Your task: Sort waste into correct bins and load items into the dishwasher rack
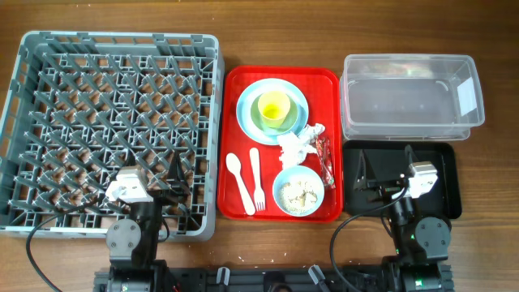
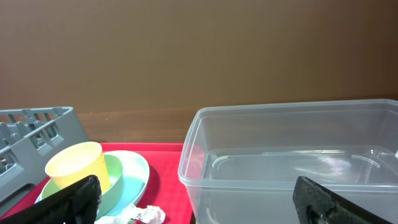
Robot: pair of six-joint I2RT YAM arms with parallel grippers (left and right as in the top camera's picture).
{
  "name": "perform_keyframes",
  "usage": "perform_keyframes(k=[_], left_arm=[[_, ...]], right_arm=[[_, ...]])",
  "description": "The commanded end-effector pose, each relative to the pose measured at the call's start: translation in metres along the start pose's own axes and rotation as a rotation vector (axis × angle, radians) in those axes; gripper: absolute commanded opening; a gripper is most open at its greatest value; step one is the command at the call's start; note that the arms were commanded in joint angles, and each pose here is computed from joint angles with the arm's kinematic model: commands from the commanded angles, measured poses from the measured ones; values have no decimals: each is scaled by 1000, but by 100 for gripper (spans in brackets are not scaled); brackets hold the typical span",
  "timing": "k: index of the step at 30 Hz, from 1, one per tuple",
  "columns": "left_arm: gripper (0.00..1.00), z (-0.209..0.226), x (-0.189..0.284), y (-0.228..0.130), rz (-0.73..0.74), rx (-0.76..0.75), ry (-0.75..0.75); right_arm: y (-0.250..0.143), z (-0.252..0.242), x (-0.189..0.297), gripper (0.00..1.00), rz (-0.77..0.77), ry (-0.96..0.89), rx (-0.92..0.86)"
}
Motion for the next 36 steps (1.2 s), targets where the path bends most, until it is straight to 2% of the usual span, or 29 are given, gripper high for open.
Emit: perform_keyframes(k=[1,12,15,18,19,21,22,25,28,29,30,31,32,34,36], left_arm=[[100,1,0,1,-6,-19,5],[100,-4,1,6,-27,-12,-24],[100,-19,7,30,-71,60,-67],[100,-48,26,69,-60,57,-114],[100,-61,34,93,-26,58,-100],[100,-85,40,118,76,61,-119],[100,-102,41,133,210,73,-104],[100,-122,30,162,476,108,23],[100,-151,16,173,659,164,-41],[80,-163,14,163,746,206,-123],[41,-168,14,155,802,231,-152],[8,-165,14,142,879,292,-97],[4,-158,12,133,914,314,-15],[4,-136,10,114,941,307,223],[4,-136,9,87,994,248,335]], right_arm=[[0,-3,0,100,-2,-16,-13],[0,-3,0,100,-2,-16,-13],[0,-3,0,100,-2,-16,-13],[0,-3,0,100,-2,-16,-13],[0,-3,0,100,-2,-16,-13],[0,-3,0,100,-2,-16,-13],[0,-3,0,100,-2,-16,-13],[0,-3,0,100,-2,-16,-13],[0,-3,0,100,-2,-16,-13],[0,-3,0,100,-2,-16,-13],[0,-3,0,100,-2,-16,-13],[0,-3,0,100,-2,-16,-13],[0,-3,0,100,-2,-16,-13],[0,-3,0,100,-2,-16,-13],[0,-3,0,100,-2,-16,-13]])
Point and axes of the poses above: each gripper's point midway between its finger pads, its own x axis back along the fingers, its own z axis along the line the jaws close on, y = z × x, the point moved 3 cm from there along x, back along the fingers, and after that the axes turned 15 degrees about x, right-handed, at the moved point
